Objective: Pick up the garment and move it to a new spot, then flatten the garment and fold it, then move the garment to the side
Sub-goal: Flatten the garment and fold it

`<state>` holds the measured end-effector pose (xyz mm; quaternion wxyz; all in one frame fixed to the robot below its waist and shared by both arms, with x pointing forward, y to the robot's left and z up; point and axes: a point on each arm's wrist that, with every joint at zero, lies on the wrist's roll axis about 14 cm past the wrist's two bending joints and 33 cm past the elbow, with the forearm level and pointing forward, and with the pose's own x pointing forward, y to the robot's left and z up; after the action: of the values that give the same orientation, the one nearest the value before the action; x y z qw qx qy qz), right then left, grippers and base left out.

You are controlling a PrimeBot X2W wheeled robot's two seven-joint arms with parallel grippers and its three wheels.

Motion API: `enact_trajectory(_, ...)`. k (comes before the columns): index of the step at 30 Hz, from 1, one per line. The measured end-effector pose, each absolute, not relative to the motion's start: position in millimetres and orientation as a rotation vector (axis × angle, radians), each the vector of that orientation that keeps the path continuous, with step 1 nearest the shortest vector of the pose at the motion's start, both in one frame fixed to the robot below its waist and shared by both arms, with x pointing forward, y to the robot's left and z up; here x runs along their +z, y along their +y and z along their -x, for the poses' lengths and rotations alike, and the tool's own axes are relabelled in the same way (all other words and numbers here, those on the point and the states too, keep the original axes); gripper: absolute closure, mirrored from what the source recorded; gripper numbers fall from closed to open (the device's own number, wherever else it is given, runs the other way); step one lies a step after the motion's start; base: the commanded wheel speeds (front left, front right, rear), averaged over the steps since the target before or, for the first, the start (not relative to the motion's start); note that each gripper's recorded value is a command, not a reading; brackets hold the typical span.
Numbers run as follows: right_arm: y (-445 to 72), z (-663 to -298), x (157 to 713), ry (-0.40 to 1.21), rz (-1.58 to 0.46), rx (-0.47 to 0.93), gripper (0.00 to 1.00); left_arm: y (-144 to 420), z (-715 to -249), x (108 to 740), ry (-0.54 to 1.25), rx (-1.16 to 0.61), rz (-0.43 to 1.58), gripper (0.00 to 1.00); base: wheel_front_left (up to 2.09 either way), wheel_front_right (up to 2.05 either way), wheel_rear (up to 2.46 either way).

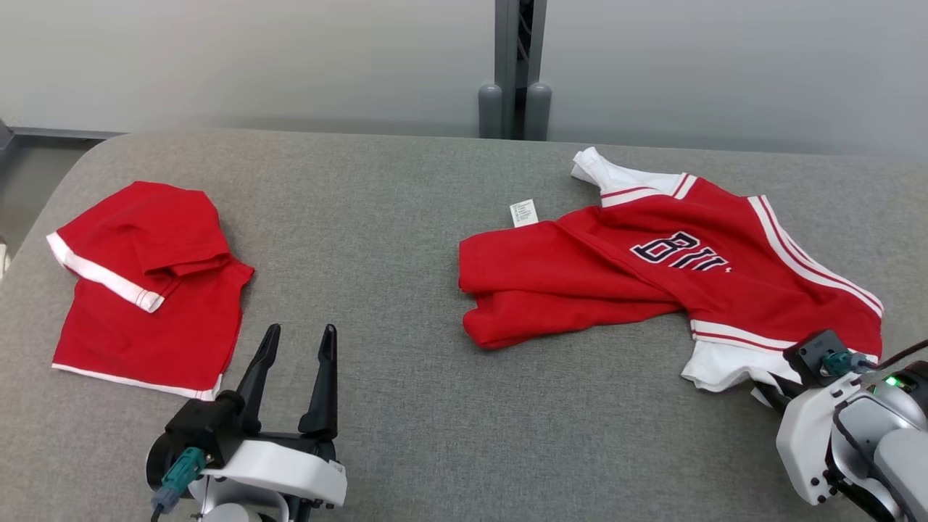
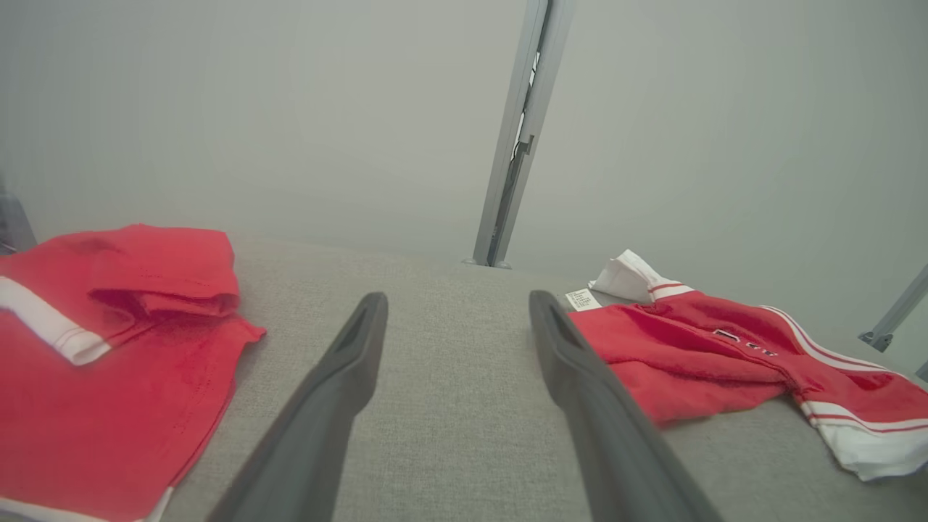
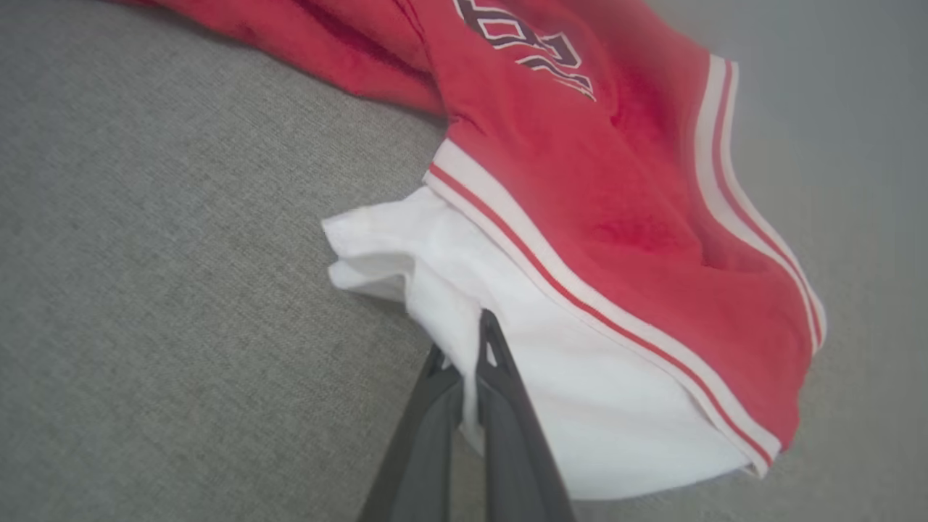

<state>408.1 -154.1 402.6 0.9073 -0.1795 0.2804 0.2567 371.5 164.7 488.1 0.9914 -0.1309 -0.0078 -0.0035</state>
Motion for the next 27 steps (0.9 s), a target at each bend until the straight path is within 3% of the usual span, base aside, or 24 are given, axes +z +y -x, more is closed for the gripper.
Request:
enact_trajectory(8,-145,-428,383,0.604,0.41,0.557,1.0,175,-371,480,0.004,0.02,0.249,0.0,0.0,0.0,0.0)
enact_trajectory(9,-146,-432,382,0.601,0.419,0.551,0.84,176,-371,479,0.007,0.021,0.248,0.0,0.0,0.0,0.0)
enact_trajectory(10,-148,-437,382,0.59,0.433,0.545,0.24,176,-371,478,0.009,0.023,0.248,0.0,0.0,0.0,0.0)
enact_trajectory(11,-149,-443,384,0.572,0.434,0.535,0.0,177,-371,478,0.011,0.024,0.247,0.0,0.0,0.0,0.0)
enact_trajectory(27,-181,-489,403,0.465,0.441,0.364,0.0,166,-385,476,0.017,-0.008,0.252,0.0,0.0,0.0,0.0)
